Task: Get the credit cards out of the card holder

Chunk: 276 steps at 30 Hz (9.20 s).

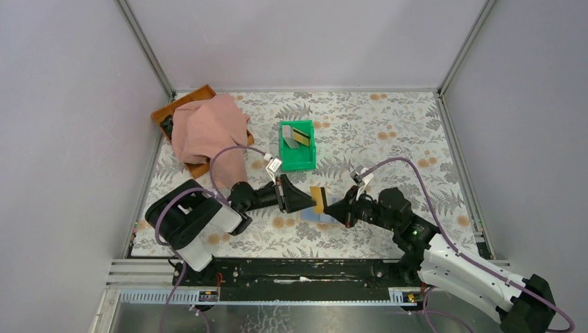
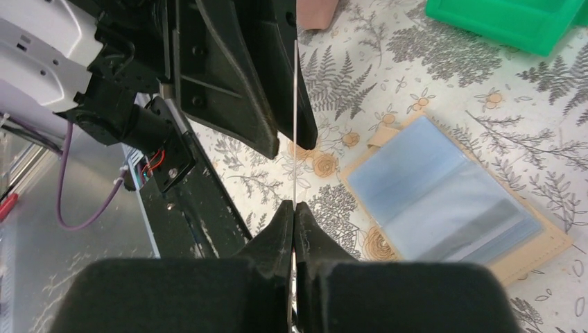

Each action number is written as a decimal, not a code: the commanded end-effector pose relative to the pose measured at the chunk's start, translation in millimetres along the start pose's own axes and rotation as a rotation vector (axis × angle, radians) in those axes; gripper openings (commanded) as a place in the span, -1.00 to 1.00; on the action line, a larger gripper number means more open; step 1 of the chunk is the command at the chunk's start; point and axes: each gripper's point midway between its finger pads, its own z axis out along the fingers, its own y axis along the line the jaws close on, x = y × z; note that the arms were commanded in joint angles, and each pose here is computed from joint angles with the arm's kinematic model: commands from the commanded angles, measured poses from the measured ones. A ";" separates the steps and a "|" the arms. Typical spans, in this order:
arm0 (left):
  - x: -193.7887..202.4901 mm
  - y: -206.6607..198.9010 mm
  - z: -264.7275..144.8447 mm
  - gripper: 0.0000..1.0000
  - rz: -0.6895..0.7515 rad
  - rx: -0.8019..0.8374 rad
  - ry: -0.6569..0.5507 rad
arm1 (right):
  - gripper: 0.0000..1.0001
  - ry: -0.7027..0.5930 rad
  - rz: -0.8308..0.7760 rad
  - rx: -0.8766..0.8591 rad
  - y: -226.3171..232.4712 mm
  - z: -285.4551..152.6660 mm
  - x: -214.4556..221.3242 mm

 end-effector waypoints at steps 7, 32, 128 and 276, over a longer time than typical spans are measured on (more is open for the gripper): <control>-19.8 -51.1 7.3 -0.27 0.323 0.252 0.067 | -1.00 0.082 -0.066 -0.174 36.3 -5.2 -4.9; -99.1 10.7 -11.7 -1.00 0.225 -0.083 -0.296 | 0.37 -0.280 0.006 0.471 -69.1 -46.0 -53.0; -204.9 252.1 29.0 -1.00 0.077 -1.274 -0.250 | 0.39 -0.130 0.007 0.633 -115.4 -25.8 -5.1; 75.0 154.9 -39.3 -1.00 0.194 -0.908 0.171 | -1.00 0.099 0.263 0.702 -136.5 -10.4 85.3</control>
